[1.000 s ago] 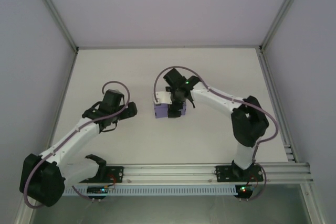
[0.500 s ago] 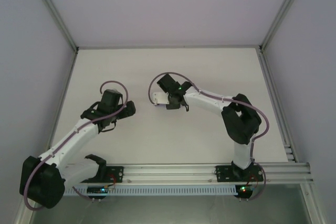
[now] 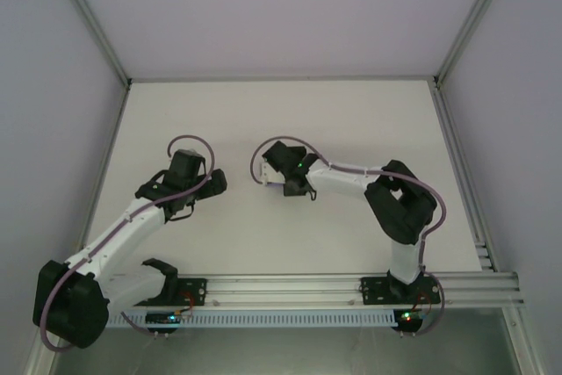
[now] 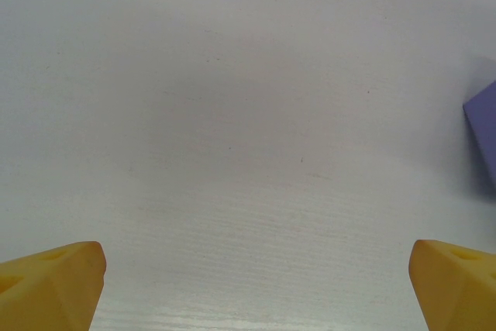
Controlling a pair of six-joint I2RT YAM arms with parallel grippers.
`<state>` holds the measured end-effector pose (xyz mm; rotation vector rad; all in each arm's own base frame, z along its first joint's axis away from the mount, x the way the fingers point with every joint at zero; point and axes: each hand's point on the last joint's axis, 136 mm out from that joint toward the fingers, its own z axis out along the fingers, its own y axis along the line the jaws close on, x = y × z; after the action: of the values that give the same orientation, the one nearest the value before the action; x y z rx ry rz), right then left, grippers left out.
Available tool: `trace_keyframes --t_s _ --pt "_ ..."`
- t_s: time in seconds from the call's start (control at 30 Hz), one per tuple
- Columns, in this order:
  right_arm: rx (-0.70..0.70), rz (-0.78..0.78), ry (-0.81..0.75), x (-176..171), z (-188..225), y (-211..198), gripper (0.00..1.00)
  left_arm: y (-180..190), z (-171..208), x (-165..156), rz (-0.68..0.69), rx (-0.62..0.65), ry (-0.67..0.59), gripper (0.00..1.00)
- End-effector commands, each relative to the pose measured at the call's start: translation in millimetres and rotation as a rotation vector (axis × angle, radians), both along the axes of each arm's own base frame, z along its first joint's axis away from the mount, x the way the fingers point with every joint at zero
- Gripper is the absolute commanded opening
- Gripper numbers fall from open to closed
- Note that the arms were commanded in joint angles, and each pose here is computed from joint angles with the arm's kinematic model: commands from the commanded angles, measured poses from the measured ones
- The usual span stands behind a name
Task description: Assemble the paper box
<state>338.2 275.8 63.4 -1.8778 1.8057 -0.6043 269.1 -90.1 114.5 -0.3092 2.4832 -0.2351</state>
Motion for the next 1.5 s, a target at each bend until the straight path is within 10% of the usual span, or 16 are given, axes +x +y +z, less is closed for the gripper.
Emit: trace_keyframes --t_s 0.0,0.43,0.7,0.97,1.27,1.47 --pt "-0.014 0.017 0.114 -40.9 -4.2 -10.2 0.99 4.2 8.5 2.1 -0.003 0.021 -0.022 1.0" --pt "0.333 -0.048 0.059 -52.4 76.4 -10.2 0.99 3.2 23.0 7.9 -0.028 0.032 -0.067 1.0" --pt "0.991 -0.695 -0.1 -1.3 180.5 -120.3 0.99 30.8 63.8 36.2 0.072 0.112 -0.222 1.0" --pt "1.135 -1.2 -0.215 9.8 109.4 -255.5 0.99 103.5 52.9 74.6 0.287 0.217 -0.356 1.0" --pt "1.326 -1.043 -0.395 22.1 65.6 -276.1 0.99 120.8 18.0 100.7 0.199 0.474 -0.467 1.0" --pt "1.336 -0.933 -0.418 37.5 40.3 -271.5 0.99 122.0 5.6 105.2 0.183 0.408 -0.549 1.0"
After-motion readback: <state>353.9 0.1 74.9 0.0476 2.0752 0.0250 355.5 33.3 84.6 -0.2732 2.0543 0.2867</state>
